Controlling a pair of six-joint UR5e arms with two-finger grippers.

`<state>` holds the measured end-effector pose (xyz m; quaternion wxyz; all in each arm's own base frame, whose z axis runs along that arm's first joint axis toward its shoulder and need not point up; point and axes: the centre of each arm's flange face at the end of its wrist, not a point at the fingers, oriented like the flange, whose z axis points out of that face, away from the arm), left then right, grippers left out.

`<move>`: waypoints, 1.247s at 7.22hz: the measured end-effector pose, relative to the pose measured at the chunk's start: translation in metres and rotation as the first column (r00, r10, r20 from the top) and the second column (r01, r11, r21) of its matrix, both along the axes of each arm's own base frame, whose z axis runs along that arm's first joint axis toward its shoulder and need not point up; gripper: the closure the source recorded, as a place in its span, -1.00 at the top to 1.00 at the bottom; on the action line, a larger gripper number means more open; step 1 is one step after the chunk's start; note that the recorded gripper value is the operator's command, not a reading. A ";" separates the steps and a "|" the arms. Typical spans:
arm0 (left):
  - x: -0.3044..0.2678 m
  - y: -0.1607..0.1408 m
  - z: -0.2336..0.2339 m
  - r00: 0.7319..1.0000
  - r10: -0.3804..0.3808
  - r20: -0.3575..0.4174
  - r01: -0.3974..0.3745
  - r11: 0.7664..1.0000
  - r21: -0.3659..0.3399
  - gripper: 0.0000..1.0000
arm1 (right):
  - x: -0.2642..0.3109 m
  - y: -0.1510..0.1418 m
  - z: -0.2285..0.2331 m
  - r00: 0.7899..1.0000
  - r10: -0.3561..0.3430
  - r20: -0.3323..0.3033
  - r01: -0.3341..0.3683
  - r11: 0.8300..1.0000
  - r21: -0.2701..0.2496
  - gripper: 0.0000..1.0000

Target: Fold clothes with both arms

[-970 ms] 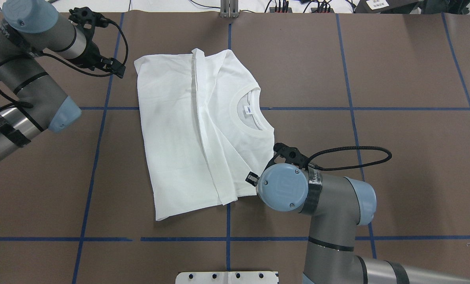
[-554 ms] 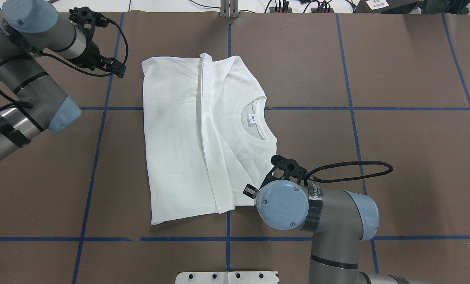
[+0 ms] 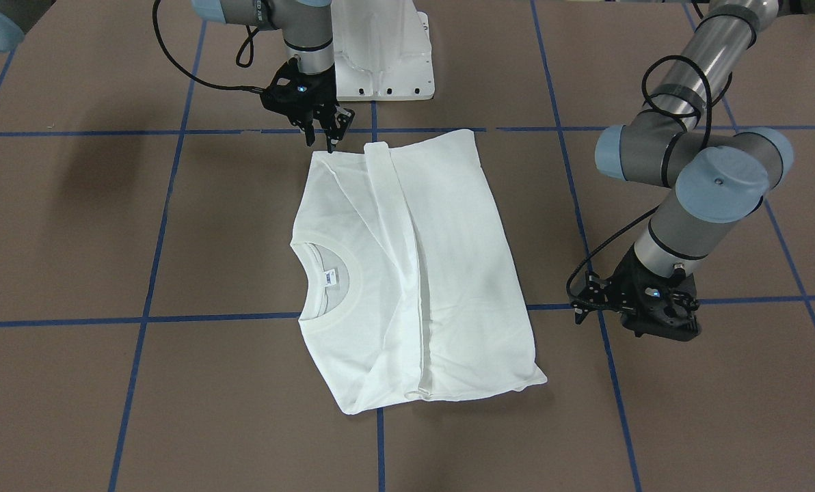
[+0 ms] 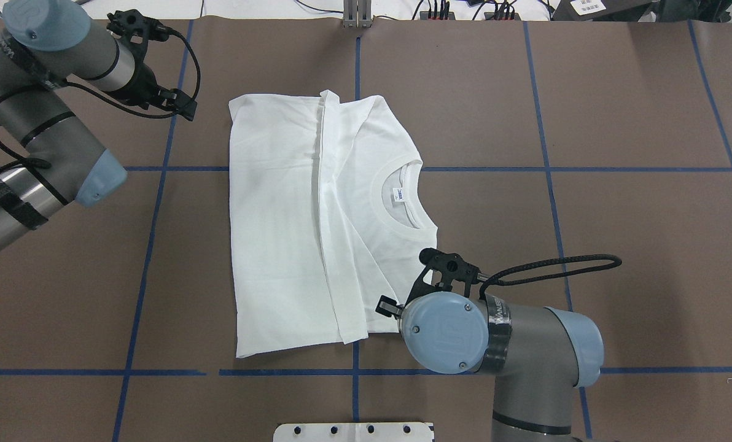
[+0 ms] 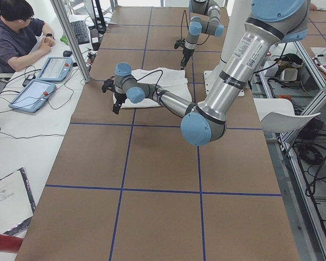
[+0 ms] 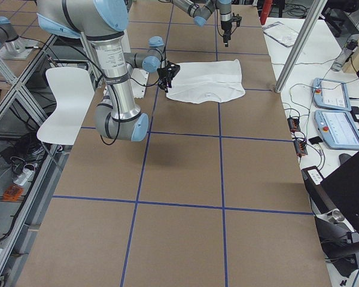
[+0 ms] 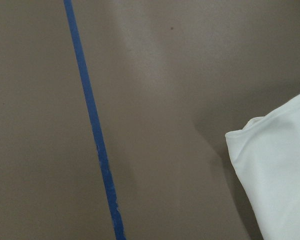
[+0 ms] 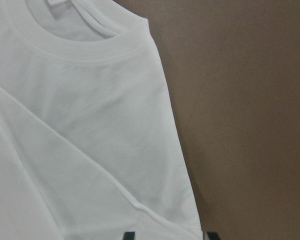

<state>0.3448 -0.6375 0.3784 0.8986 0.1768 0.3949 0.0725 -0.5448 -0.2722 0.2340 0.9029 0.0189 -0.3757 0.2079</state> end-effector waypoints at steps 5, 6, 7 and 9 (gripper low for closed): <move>-0.017 0.024 0.009 0.999 0.046 0.013 -0.047 0.997 0.054 1.00 | -0.016 -0.128 -0.039 0.989 -0.104 -0.105 0.123 0.974 0.192 1.00; -0.021 0.030 0.013 0.998 0.064 0.020 -0.065 0.996 0.067 1.00 | -0.036 -0.151 -0.053 0.987 -0.100 -0.125 0.123 0.974 0.191 1.00; -0.024 0.033 0.015 0.997 0.077 0.018 -0.078 0.994 0.072 1.00 | -0.059 -0.174 -0.068 0.984 -0.093 -0.149 0.120 0.976 0.183 1.00; -0.026 0.036 0.016 0.996 0.087 0.014 -0.087 0.993 0.074 1.00 | -0.109 -0.212 -0.096 0.985 -0.082 -0.149 0.110 0.976 0.188 1.00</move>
